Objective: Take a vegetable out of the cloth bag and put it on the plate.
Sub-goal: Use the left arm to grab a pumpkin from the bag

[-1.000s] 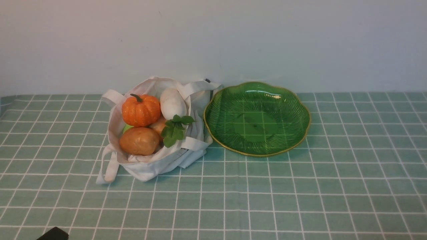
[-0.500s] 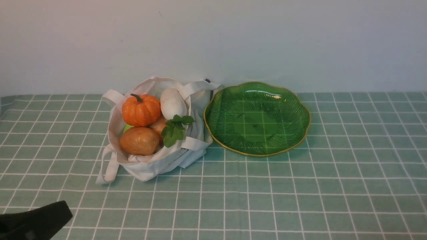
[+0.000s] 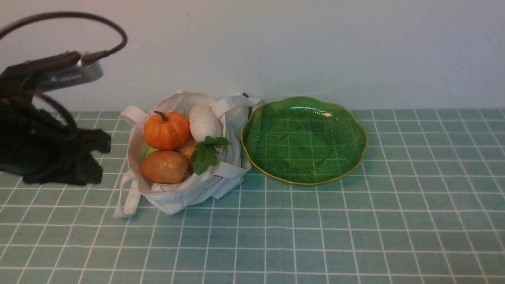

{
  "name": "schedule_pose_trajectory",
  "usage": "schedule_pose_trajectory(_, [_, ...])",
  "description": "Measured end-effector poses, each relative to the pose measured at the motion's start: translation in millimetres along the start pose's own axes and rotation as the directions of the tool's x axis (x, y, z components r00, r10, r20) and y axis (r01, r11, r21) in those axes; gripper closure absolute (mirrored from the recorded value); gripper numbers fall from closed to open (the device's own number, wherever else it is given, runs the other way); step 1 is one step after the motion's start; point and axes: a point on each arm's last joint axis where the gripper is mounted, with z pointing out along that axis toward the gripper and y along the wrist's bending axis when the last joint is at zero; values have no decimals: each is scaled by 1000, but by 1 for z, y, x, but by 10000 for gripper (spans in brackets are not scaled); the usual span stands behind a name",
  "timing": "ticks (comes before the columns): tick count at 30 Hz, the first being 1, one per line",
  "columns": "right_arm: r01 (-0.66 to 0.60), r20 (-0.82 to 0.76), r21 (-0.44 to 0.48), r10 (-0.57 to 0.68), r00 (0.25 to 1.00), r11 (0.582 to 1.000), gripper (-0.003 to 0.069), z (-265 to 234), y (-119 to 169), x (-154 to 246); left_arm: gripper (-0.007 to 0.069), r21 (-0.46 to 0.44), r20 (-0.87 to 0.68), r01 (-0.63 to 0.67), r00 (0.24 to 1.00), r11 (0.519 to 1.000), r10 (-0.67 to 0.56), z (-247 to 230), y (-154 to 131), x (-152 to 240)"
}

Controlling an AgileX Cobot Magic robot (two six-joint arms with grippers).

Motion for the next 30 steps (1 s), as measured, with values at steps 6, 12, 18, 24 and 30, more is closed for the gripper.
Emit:
schedule_pose_trajectory(6, [0,0,0,0,1000,1000,675,0,0,0,219,1,-32,-79,996,997,79,33,-14,-49])
schedule_pose_trajectory(12, [0,0,0,0,1000,1000,675,0,0,0,0,-61,29,-272,961,960,274,65,-29,-88])
schedule_pose_trajectory(18, [0,0,0,0,1000,1000,675,0,0,0,-57,-107,60,-312,946,944,320,100,-26,-118])
schedule_pose_trajectory(24, [0,0,0,0,1000,1000,675,0,0,0,-59,-111,26,-308,949,945,313,139,-19,-123])
schedule_pose_trajectory(30, [0,0,0,0,1000,1000,675,0,0,0,-41,-110,0,-306,951,946,308,154,-15,-122])
